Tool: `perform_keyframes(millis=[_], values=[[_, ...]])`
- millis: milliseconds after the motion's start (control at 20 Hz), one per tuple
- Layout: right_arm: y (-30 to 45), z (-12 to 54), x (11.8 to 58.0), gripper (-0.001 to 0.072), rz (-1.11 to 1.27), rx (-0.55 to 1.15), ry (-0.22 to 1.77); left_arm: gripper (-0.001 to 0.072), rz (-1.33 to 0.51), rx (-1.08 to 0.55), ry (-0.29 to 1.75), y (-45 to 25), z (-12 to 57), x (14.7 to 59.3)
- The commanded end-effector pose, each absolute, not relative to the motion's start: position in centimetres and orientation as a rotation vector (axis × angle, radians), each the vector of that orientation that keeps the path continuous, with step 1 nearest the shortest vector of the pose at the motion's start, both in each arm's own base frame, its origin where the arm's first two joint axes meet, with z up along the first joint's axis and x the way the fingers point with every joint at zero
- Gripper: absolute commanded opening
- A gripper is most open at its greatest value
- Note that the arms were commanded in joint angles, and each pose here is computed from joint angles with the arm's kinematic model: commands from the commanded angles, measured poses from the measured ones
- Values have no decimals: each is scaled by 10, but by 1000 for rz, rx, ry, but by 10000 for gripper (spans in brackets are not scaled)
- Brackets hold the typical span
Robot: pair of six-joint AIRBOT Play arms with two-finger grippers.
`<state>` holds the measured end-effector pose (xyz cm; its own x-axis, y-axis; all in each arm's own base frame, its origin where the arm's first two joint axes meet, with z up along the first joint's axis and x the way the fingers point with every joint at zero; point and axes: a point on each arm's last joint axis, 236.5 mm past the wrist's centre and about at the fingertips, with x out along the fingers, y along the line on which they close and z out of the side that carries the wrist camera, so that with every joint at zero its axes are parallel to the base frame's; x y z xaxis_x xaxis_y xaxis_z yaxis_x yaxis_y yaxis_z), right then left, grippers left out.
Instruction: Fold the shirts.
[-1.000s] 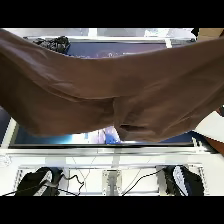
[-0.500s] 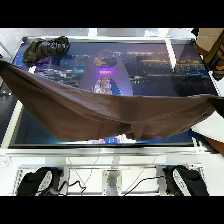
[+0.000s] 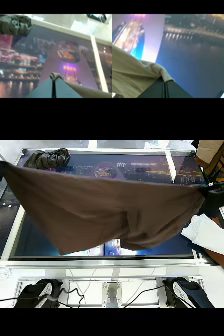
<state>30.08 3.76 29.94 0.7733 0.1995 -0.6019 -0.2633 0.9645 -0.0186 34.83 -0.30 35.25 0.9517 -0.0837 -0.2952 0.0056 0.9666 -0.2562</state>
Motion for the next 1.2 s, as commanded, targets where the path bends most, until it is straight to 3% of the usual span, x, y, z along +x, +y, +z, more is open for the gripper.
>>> perform_keyframes(millis=[0,250,500,750,900,1150], values=[[18,308,317,15,179,-160,608,7,16,-215,215,15,384,354],[-1,368,271,15,80,-235,522,7,49,-107,115,19,457,303],[0,416,188,15,49,-250,346,7,175,-17,23,41,494,236],[-10,465,123,16,-7,-216,172,7,188,-5,-109,38,527,184],[-8,465,130,15,-1,-213,184,7,177,-30,-45,36,513,190],[19,389,217,16,133,-206,471,7,47,-113,408,12,385,263]])
